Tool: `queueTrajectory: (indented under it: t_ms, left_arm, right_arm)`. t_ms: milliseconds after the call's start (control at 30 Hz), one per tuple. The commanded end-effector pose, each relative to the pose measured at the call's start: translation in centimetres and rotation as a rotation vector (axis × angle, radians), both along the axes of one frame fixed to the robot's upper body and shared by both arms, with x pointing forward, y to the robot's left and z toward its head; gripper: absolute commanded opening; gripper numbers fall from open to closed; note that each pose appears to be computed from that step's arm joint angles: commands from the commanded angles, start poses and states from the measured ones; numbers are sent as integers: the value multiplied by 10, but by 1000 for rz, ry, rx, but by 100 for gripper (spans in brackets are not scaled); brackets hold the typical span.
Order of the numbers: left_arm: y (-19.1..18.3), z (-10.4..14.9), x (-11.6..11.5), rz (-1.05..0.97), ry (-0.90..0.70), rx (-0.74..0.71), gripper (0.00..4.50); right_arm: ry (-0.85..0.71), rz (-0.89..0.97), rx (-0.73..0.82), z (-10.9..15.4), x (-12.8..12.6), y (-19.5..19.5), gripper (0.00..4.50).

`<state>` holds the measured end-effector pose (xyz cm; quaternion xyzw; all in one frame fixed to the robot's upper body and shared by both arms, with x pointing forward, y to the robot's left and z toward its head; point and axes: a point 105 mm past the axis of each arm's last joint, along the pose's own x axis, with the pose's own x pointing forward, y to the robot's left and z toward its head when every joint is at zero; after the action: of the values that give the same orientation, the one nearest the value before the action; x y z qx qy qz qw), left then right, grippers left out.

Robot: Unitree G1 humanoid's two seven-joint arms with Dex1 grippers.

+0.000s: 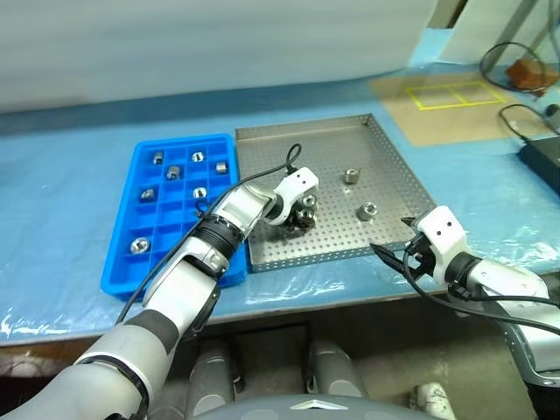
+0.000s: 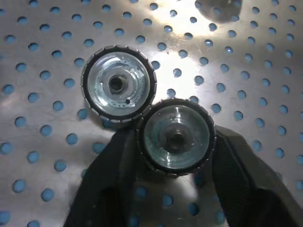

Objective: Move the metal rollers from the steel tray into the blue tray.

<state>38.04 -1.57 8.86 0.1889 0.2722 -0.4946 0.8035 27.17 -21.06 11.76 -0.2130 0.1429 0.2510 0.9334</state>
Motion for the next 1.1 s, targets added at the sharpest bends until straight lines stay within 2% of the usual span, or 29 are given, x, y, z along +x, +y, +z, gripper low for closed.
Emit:
queueTrajectory:
  t_ms: [33, 267, 400, 567, 767, 1000, 1100]
  left_arm:
    - [8, -13, 1, 32, 16, 56, 170]
    - [7, -4, 8, 73, -4, -2, 170]
    - [2, 6, 6, 22, -16, -52, 170]
    - [-5, 32, 3, -95, -150, -134, 171]
    - [9, 50, 7, -210, -309, -153, 171]
    - [24, 69, -15, -442, -427, -285, 171]
    - [35, 72, -28, -544, -402, -353, 171]
  right_arm:
    - [-38, 24, -7, 9, 0, 4, 450]
    - [-35, 32, -12, 8, 1, 5, 450]
    - [-30, 43, -12, 7, 2, 7, 450]
    - [-38, 57, 13, 10, 3, 12, 450]
    - [-25, 134, 65, 20, 3, 25, 450]
    - [-23, 245, 130, 40, 8, 43, 450]
    - [-16, 295, 127, 44, 9, 50, 450]
